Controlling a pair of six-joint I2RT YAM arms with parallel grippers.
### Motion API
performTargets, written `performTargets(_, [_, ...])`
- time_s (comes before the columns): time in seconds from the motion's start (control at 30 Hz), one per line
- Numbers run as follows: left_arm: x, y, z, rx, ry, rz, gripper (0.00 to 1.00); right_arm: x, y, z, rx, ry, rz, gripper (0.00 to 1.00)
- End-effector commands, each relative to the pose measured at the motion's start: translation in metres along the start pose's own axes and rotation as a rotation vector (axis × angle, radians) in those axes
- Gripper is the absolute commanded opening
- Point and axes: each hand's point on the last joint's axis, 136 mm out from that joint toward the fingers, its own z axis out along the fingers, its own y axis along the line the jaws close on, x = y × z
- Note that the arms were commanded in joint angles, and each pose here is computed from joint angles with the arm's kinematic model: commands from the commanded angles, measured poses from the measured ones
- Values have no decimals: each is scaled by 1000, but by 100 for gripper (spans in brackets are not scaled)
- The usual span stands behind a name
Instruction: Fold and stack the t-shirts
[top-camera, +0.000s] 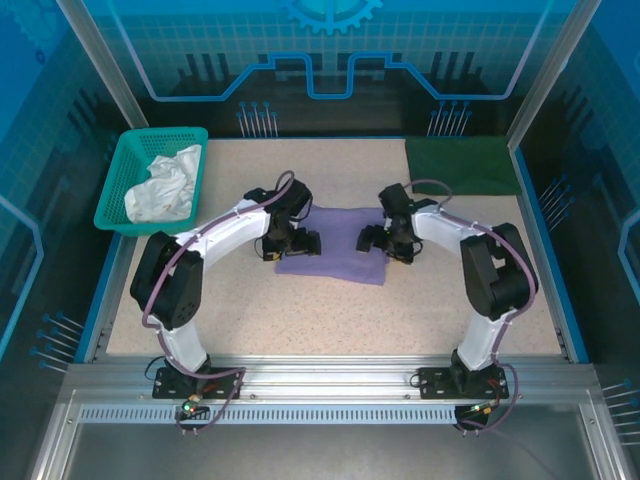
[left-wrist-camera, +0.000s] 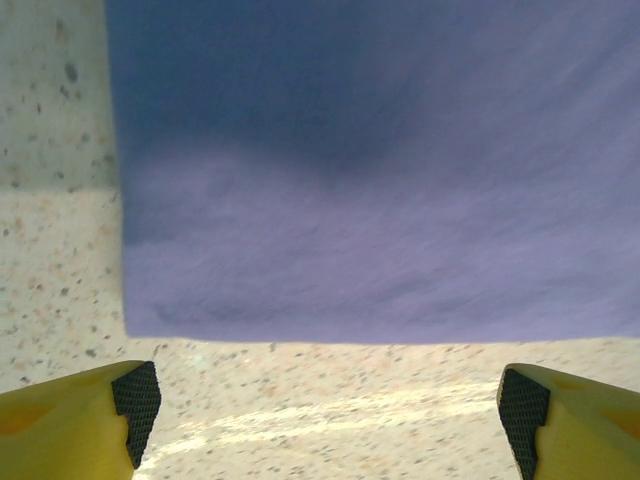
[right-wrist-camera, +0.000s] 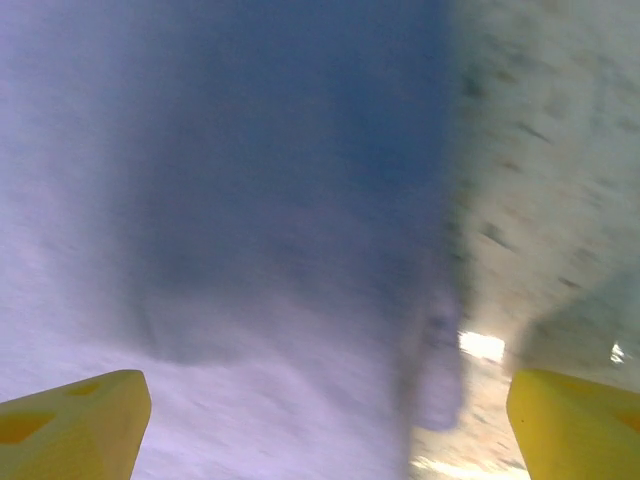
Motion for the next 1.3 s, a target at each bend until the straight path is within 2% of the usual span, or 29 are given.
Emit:
performTargets(0.0, [9,5,-19,2,-16,77,90,3,-3,14,97,47,-42,92])
performTargets(0.13, [-2,16,-35,-7,-65,65,91,1,-6,26,130,86,-61,88])
performTargets(0.3, [-11,35,-48,8,-88,-21,91,14,-1,38,95,178,-76,71])
performTargets(0.4, [-5,48,-41,10,-67,-77,91,20,4,40,49,180,-58,54])
performTargets(0.53, [-7,59,-42,-9,-79,-107,91,16,7,41,29,160,-60,25])
performTargets(0.73, [-5,69,-39,-38,-60,-148,91,-25,-9,23,126,56,-54,3])
performTargets(0.97, [-4,79,-42,-89,-60,-178,90,-115,-3,-25,282,-144,-181,0])
performTargets(1.13, [-4,89,-45,-124,-62,-194,90,-166,10,-53,312,-252,-222,0])
performTargets(1.27, [-1,98,-46,-147,-61,-207,90,-199,-2,-79,372,-305,-219,0])
